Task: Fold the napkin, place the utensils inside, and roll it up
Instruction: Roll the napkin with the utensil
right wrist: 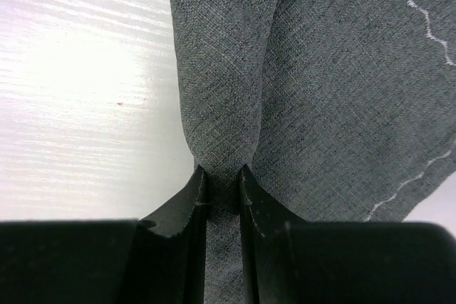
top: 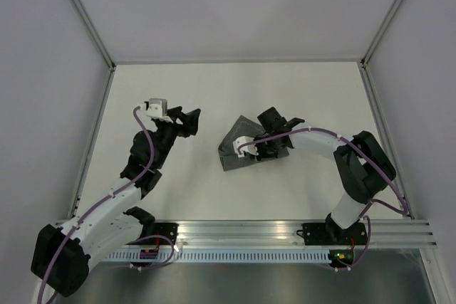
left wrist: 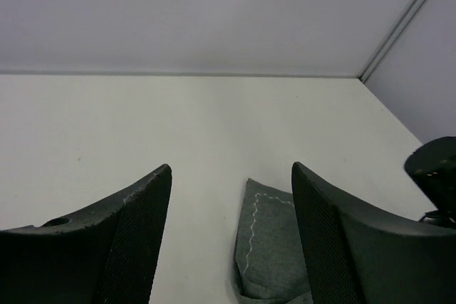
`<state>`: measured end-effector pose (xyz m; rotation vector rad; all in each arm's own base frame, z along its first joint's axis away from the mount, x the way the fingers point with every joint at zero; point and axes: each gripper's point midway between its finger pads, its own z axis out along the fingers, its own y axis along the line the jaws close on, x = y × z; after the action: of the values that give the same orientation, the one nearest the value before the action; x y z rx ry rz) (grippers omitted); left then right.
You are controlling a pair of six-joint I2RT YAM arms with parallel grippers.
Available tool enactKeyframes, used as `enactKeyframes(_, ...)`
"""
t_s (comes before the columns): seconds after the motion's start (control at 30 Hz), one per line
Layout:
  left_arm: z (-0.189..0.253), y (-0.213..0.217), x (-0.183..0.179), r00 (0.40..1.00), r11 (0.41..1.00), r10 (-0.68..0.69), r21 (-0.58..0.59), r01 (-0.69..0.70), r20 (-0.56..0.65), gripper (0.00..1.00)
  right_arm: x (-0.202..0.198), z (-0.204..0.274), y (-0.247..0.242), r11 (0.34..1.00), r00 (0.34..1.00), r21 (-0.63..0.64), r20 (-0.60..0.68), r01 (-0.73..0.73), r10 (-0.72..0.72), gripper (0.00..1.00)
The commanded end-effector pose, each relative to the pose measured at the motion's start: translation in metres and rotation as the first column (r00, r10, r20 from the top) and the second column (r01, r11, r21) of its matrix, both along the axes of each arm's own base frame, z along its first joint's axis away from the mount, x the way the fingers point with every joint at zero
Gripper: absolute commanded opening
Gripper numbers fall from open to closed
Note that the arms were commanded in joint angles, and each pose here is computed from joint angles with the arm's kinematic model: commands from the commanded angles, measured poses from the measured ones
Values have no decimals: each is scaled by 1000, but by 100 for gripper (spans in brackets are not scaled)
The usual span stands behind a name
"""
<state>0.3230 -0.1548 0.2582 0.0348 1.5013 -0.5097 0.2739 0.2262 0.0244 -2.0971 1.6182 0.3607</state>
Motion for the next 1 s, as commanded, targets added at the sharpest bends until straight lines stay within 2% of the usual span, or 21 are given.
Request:
enactKeyframes(0.0,32,5,-12,990,999,11,51,-18,139,74,-40,-35,-33,989,966,-147,-254,13,-50,0)
enactKeyframes(0.1,47,2,-22,977,988,8,151,-41,214,74,-37,-40,-33,986,947,-166,-314,14,-67,0)
enactKeyframes(0.23,57,-30,-36,957,954,-97,299,12,272,75,-36,-48,-33,983,912,-180,-400,20,-92,1)
enactKeyframes(0.3,55,-49,-34,952,907,-131,421,2,278,75,-26,-46,-30,984,906,-174,-411,32,-102,1)
enactKeyframes(0.43,28,-102,-52,938,799,-268,595,89,219,73,-19,-53,-32,978,880,-203,-455,52,-141,0)
enactKeyframes(0.57,6,-128,-64,919,749,-348,644,154,185,74,-10,-54,-32,977,873,-203,-461,69,-158,0)
enactKeyframes(0.7,-29,-156,-81,887,669,-452,695,264,98,77,-11,-60,-35,970,851,-232,-494,67,-177,0)
enactKeyframes(0.73,-37,-161,-83,882,653,-466,702,283,77,81,-11,-60,-36,970,847,-236,-499,67,-180,1)
enactKeyframes(0.77,-61,-166,-84,881,608,-473,726,321,6,92,-9,-61,-36,969,846,-237,-501,69,-183,0)
enactKeyframes(0.97,-122,-192,-92,841,538,-523,712,451,-137,91,-9,-65,-38,966,836,-248,-513,73,-195,1)
